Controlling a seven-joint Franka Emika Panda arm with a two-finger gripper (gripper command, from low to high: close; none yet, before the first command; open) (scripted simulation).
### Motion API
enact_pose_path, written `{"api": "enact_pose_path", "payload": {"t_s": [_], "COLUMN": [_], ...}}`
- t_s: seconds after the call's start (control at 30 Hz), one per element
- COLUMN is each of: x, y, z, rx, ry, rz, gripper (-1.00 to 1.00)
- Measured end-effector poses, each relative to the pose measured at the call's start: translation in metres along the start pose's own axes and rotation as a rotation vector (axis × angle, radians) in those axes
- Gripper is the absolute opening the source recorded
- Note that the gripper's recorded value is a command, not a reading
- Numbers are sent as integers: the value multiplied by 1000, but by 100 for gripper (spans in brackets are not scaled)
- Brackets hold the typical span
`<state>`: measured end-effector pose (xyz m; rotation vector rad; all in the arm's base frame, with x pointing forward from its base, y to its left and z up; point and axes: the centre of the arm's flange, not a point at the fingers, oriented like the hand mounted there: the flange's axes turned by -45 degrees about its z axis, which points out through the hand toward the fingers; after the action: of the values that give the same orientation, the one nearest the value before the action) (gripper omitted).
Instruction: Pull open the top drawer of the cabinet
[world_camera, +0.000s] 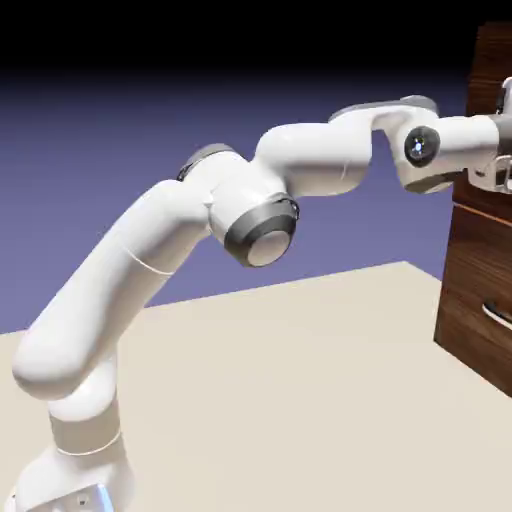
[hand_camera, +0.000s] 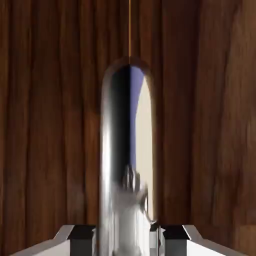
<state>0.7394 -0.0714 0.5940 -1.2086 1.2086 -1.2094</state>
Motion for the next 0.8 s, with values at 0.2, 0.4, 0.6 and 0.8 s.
{"api": "enact_pose_path", "payload": {"t_s": [0.2,0.4,0.6,0.8], "x": [0,0,0,0], "y": [0,0,0,3], "z": [-34,-74,-114,-138], "rx": [0,0,0,-3], "ry": [0,0,0,1], "rz": [0,0,0,-1], "gripper": [-100,-100,-100,-100]}}
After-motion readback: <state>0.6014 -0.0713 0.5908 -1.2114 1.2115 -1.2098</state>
